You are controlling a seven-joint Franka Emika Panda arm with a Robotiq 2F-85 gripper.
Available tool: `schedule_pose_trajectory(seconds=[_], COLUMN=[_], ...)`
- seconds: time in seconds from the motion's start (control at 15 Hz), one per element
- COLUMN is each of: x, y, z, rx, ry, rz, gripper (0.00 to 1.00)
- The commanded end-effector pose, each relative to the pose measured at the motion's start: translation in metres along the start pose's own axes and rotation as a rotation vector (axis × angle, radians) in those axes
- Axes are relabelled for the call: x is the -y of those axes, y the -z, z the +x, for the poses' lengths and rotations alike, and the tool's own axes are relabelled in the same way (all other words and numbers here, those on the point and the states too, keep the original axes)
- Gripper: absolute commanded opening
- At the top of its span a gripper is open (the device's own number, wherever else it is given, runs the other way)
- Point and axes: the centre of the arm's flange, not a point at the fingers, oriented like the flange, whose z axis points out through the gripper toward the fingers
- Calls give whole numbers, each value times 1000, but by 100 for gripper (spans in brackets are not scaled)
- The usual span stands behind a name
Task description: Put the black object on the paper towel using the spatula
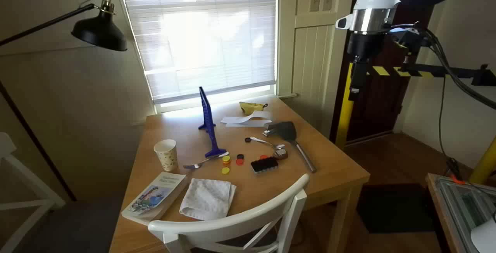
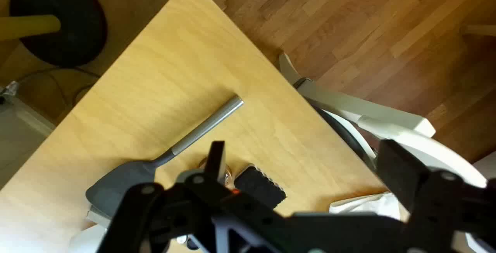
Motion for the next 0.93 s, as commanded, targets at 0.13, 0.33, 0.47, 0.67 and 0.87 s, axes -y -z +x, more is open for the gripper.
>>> schedule_pose_trajectory(seconds=[0.13,0.33,0.47,0.67,0.87], x=[0,0,-2,-11,-29], y=[0,0,-8,-34,-76], z=[0,0,11,41,65], rx=[0,0,-20,-68,-70], ry=[0,0,-52,-239,-399], rz=[0,0,-3,1,-17], gripper=[100,100,100,100,100])
